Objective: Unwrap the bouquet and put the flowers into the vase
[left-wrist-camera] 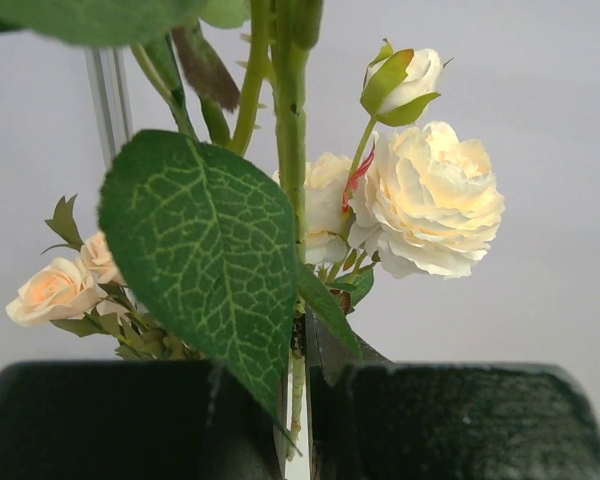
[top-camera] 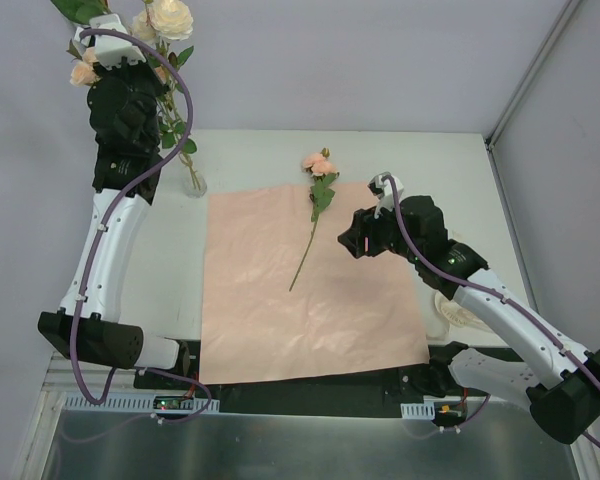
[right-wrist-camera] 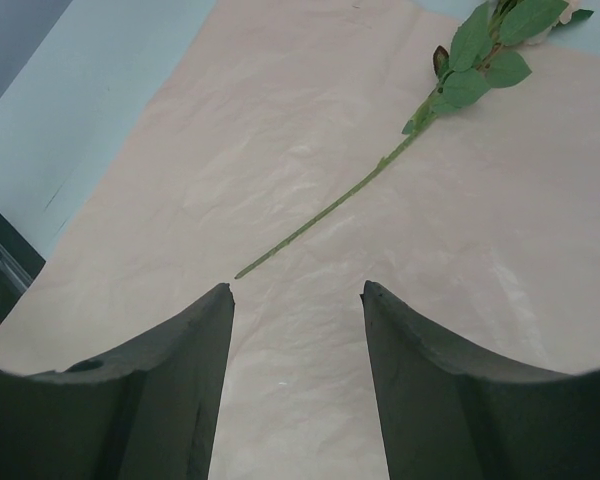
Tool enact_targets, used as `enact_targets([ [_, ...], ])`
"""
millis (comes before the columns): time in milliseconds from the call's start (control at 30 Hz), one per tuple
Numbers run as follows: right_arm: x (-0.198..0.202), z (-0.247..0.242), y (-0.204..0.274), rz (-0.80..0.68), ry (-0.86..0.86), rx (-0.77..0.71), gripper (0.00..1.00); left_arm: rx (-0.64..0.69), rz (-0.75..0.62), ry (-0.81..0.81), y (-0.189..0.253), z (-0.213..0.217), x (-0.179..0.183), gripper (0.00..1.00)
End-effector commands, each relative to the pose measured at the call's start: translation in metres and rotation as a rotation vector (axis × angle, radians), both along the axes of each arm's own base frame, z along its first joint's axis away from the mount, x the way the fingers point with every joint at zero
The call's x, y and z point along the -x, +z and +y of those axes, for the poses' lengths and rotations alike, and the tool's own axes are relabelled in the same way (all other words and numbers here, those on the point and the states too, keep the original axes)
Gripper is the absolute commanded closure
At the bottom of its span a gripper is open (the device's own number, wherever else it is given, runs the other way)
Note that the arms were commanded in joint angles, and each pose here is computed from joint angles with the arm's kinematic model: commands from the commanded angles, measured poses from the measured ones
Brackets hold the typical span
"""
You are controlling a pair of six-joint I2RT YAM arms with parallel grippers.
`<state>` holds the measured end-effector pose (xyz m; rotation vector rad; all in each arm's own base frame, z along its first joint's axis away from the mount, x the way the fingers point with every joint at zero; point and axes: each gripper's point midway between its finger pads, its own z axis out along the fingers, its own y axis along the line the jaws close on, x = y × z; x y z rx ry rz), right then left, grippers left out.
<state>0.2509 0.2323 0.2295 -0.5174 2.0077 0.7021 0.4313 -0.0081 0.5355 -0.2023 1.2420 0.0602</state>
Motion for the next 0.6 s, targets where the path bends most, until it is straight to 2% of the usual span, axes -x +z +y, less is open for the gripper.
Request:
enact_targets([
  [0,-0.006,-0.002,0.019,-0.052,-0.015,-0.004,0.43,-0.031,-0.095,0.067,0.034,0.015,0.010,1.00],
  [567,-0.007,0.002,0.015,-0.027,-0.011,-0.008,0.43,-0.091,-0.039,0.051,0.023,0.016,0.010,1.00],
])
